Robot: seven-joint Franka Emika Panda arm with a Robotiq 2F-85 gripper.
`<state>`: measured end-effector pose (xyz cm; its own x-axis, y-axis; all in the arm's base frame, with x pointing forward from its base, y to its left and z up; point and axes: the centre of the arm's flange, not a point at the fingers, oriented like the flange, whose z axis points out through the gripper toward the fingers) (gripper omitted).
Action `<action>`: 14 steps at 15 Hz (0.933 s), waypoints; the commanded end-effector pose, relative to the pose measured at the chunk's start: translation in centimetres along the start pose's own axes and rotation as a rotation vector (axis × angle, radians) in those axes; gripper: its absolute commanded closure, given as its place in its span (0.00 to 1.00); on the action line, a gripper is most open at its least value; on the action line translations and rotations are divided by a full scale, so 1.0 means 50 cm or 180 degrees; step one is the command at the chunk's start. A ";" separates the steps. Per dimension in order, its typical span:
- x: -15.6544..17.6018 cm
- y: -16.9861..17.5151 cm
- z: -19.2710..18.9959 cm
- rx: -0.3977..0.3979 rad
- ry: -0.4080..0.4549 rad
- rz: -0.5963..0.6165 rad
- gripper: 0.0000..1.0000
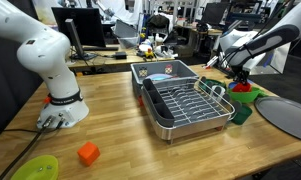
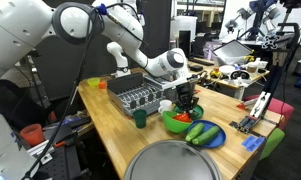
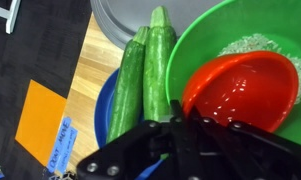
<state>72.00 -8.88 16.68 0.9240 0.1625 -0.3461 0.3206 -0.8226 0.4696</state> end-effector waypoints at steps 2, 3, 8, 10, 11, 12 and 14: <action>-0.068 -0.026 -0.005 -0.0040 0.0107 0.0062 0.98; -0.076 -0.031 -0.009 -0.0060 0.0115 0.0086 0.98; -0.123 -0.032 -0.048 -0.0161 0.0208 0.0263 0.98; -0.141 -0.031 -0.060 -0.0184 0.0233 0.0331 0.98; -0.150 -0.031 -0.064 -0.0200 0.0238 0.0366 0.98; -0.160 -0.031 -0.068 -0.0203 0.0255 0.0400 0.98; -0.181 -0.029 -0.071 -0.0192 0.0313 0.0486 0.98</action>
<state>66.67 -7.02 21.12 0.9666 0.0948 -0.2382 0.2136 -0.8113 0.5441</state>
